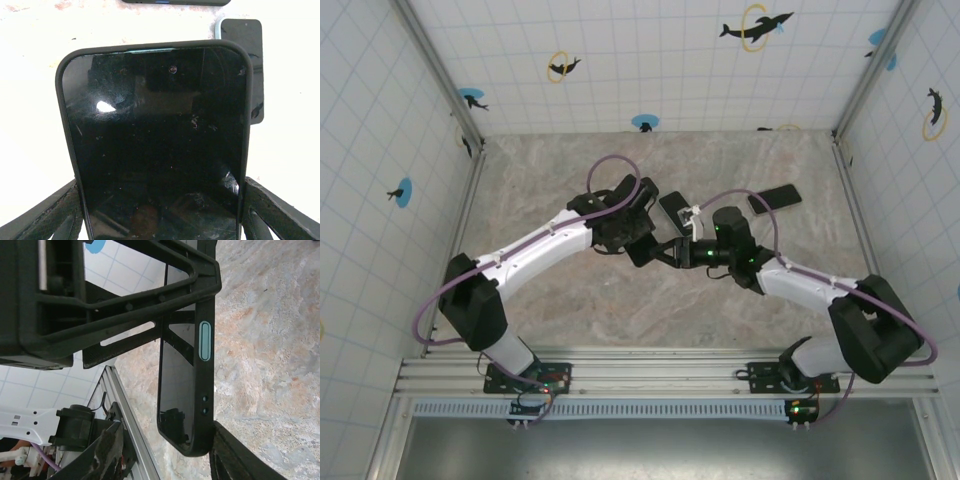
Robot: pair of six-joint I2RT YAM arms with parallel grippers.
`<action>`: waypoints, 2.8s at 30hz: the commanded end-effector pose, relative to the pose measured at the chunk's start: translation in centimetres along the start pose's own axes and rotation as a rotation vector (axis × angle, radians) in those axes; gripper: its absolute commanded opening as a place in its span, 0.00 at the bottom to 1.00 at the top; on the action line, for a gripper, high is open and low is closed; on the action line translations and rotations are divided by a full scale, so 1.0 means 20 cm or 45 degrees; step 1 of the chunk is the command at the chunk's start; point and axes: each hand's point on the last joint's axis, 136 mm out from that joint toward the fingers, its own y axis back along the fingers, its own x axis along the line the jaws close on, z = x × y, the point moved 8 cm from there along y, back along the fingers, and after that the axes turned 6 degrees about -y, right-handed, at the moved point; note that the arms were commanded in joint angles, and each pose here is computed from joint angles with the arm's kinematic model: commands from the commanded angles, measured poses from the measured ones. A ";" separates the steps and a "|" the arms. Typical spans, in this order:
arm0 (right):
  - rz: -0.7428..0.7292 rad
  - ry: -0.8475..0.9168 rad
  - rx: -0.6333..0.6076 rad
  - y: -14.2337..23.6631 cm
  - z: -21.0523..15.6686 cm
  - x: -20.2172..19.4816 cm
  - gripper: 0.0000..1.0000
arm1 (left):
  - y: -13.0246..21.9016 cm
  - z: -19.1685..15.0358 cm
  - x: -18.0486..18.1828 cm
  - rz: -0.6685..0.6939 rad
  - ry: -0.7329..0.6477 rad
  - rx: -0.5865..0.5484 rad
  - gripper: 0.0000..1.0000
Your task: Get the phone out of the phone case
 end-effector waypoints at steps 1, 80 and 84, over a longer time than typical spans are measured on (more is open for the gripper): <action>0.014 0.037 -0.028 -0.02 0.01 0.00 0.44 | 0.13 0.06 -0.08 -0.149 -0.008 -0.065 0.51; 0.565 -0.562 -0.421 0.22 0.27 0.19 0.04 | 0.11 0.41 -0.17 -1.588 0.004 -0.094 0.07; 0.540 -0.564 -0.429 0.22 0.27 0.19 0.13 | 0.10 0.42 -0.16 -1.560 0.038 -0.111 0.00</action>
